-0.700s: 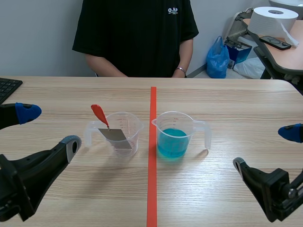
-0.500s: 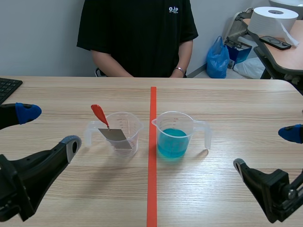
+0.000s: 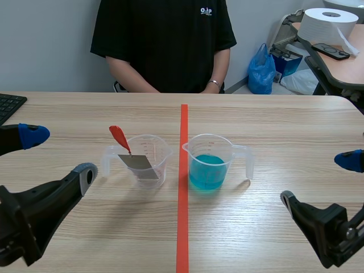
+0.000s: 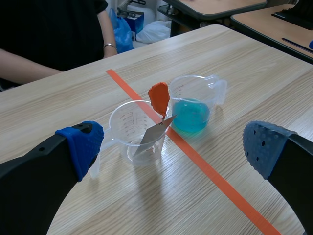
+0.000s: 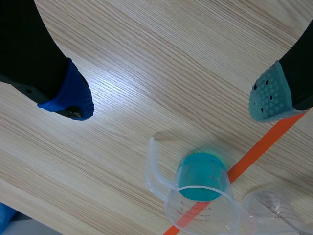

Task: Do the redox reaction experiment.
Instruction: 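Lift the metal plate out of the left beaker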

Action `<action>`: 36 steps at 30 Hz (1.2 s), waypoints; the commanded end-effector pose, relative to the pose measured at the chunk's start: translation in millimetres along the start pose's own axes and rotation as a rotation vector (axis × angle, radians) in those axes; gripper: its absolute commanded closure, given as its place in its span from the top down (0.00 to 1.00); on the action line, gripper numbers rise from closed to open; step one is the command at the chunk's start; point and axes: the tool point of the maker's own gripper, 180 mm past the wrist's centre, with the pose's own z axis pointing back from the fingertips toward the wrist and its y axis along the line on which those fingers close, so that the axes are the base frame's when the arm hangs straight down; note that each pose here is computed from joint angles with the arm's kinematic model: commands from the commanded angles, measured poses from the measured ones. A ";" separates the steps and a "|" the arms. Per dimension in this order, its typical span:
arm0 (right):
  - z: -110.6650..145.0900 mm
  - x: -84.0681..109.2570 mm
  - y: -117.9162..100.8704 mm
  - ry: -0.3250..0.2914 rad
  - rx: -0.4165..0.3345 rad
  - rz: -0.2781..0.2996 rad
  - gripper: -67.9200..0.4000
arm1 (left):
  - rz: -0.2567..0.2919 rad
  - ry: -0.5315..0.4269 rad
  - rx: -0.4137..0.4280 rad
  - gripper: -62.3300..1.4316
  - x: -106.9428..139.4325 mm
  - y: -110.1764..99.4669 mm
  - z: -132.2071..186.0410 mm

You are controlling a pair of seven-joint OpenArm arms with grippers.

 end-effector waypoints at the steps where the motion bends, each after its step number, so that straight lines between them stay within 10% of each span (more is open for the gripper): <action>1: -0.1 9.0 0.3 -0.029 0.000 0.006 1.00 | 0.005 -0.036 -0.002 0.97 8.6 -1.4 -0.4; 36: 0.0 12.3 0.3 -0.046 0.002 0.009 1.00 | 0.004 -0.035 0.005 0.97 8.5 -0.1 -0.4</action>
